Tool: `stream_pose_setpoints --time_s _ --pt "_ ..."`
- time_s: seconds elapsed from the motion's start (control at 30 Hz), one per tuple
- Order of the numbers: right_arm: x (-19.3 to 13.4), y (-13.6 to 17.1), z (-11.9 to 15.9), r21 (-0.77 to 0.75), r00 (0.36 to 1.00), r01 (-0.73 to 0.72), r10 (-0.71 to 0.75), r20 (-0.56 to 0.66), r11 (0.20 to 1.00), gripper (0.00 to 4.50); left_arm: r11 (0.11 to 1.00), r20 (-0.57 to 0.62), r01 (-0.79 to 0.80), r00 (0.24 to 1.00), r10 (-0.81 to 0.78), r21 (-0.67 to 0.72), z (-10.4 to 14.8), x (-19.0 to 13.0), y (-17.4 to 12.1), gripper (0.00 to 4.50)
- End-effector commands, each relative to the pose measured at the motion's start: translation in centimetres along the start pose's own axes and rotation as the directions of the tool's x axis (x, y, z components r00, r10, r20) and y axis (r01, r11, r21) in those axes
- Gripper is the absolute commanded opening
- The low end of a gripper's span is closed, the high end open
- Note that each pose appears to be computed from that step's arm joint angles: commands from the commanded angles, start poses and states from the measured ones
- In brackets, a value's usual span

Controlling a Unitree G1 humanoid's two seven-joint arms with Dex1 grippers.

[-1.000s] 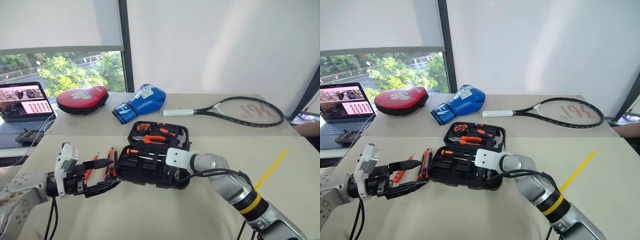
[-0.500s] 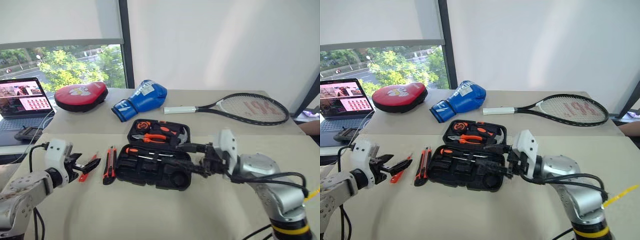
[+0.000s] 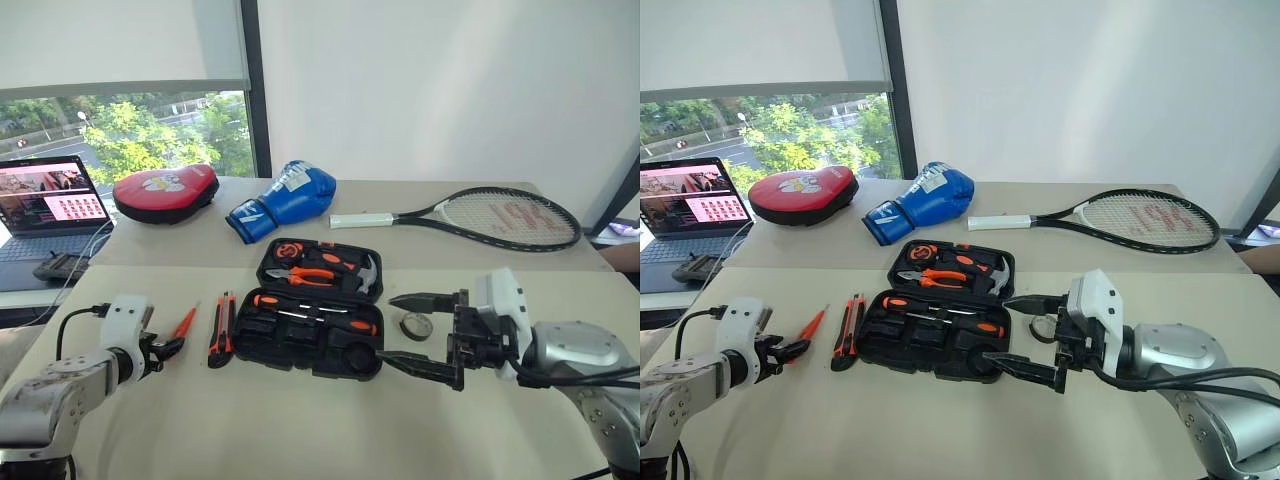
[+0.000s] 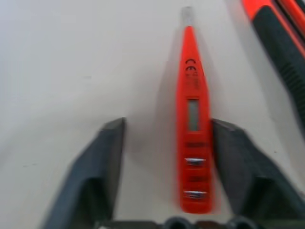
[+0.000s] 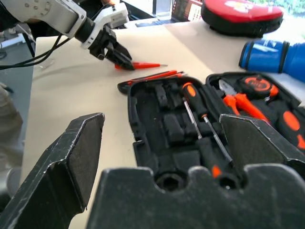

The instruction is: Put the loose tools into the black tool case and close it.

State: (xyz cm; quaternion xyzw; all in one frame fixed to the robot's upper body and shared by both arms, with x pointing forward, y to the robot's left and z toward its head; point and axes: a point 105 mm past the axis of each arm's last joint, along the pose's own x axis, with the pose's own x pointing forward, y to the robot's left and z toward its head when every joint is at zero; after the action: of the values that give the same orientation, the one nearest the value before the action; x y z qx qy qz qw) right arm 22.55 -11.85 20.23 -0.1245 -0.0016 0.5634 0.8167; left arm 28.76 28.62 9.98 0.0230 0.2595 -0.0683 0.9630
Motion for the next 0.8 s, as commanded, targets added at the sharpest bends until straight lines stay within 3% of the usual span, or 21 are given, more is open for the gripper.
stream_pose_setpoints --time_s 0.03,0.07,0.13,0.17,0.27,0.43,0.47,0.63,0.8 --pt "-0.3 0.6 1.4 -0.074 0.999 0.011 -0.009 0.034 0.997 4.50 0.989 0.190 0.144 0.972 -0.137 -0.019 3.2 -0.8 -1.3 1.09" --pt "-0.3 0.8 1.5 -0.075 0.999 0.012 -0.009 0.042 0.997 4.50 0.976 0.256 0.216 0.944 -0.209 0.002 4.9 -1.3 -2.1 0.63" --pt "-0.5 1.1 1.8 -0.069 0.998 0.014 -0.010 0.058 0.998 4.50 0.903 0.310 0.416 0.849 -0.427 0.107 8.0 -2.2 -5.1 0.48" --pt "-0.6 1.4 1.8 -0.068 0.998 0.014 -0.010 0.057 0.998 4.50 0.837 0.281 0.490 0.791 -0.544 0.242 9.1 -2.5 -7.1 0.48" --pt "-0.8 1.5 1.6 -0.067 0.998 0.039 -0.036 0.046 0.997 4.50 0.591 0.077 0.657 0.636 -0.768 0.468 9.3 -2.5 -10.6 0.48" --pt "-1.3 2.2 1.7 -0.052 0.995 0.090 -0.088 0.036 0.995 4.50 0.231 -0.235 0.692 0.509 -0.828 0.684 9.8 0.5 -13.2 0.48" --pt "-1.4 2.4 1.6 -0.051 0.995 0.097 -0.096 0.028 0.994 4.50 0.165 -0.290 0.694 0.488 -0.823 0.701 9.6 0.9 -13.5 0.48" --pt "-2.1 2.9 1.5 -0.037 0.989 0.150 -0.150 0.007 0.988 4.50 0.038 -0.407 0.698 0.460 -0.790 0.715 9.4 3.1 -14.4 0.48" --pt "-2.3 3.3 1.4 -0.032 0.985 0.173 -0.173 -0.006 0.984 4.50 -0.030 -0.494 0.679 0.502 -0.710 0.734 8.6 5.4 -13.9 0.48"
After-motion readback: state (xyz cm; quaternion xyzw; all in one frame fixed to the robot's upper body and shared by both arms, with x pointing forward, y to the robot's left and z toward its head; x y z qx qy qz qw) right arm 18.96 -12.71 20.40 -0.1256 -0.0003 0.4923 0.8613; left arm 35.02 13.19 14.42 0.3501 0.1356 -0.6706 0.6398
